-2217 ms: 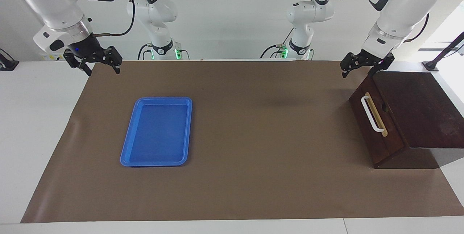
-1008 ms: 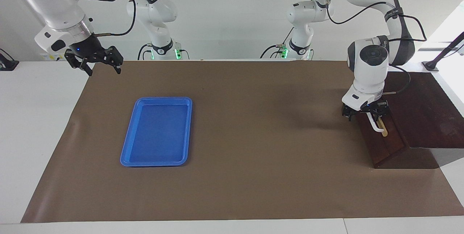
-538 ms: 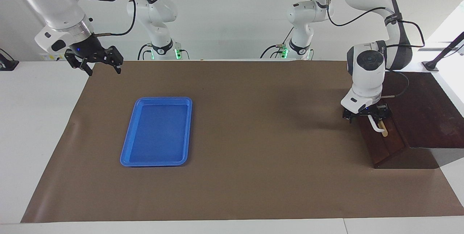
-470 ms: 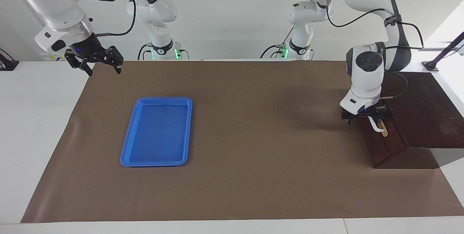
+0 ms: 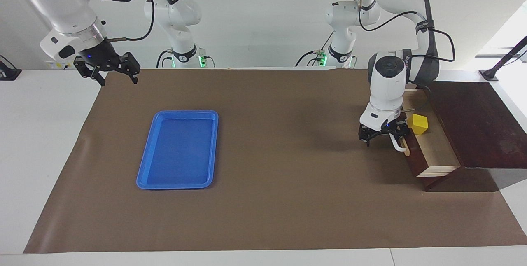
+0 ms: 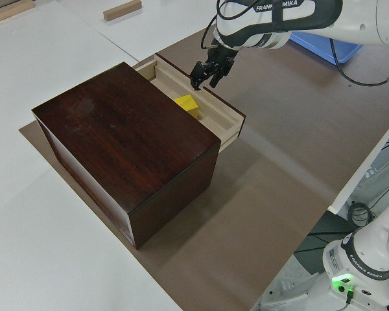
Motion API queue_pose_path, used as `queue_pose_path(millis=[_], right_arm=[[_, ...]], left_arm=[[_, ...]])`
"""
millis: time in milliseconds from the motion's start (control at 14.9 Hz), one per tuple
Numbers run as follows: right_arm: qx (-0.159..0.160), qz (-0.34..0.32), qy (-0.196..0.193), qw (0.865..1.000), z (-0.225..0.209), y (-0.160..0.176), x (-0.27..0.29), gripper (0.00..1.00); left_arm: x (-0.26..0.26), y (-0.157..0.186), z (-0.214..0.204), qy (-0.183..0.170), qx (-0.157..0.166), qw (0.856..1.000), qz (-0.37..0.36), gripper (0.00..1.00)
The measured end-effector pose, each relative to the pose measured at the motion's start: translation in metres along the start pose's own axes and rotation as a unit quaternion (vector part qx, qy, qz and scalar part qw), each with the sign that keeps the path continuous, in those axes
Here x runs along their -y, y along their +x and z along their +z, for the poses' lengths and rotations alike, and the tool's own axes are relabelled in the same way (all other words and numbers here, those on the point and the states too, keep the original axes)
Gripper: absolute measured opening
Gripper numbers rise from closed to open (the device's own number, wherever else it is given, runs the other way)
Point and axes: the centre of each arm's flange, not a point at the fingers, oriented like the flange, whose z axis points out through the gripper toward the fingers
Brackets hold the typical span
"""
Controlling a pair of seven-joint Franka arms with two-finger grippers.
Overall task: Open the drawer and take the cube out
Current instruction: 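Pull the drawer open with the left gripper, away from the unit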
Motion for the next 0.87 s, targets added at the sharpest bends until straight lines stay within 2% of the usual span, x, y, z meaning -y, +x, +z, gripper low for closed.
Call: queue_pose_path(millis=[336, 538, 739, 874], right_arm=[[0.0, -0.002, 0.0, 1.0, 0.0, 0.0, 0.002, 1.0], [0.0, -0.002, 0.0, 1.0, 0.0, 0.0, 0.001, 1.0], [0.0, -0.008, 0.0, 1.0, 0.0, -0.001, -0.003, 1.0], [0.0, -0.01, 0.0, 1.0, 0.0, 0.0, -0.002, 1.0]], left_arm=[[-0.016, 0.001, -0.009, -0.013, 0.007, 1.0, -0.021, 1.0], [-0.01, 0.016, -0.039, -0.025, 0.035, 0.998, -0.05, 1.0], [0.01, 0.036, -0.09, -0.041, 0.056, 0.992, -0.109, 1.0], [0.039, 0.041, -0.103, -0.034, 0.063, 0.981, -0.182, 1.0]])
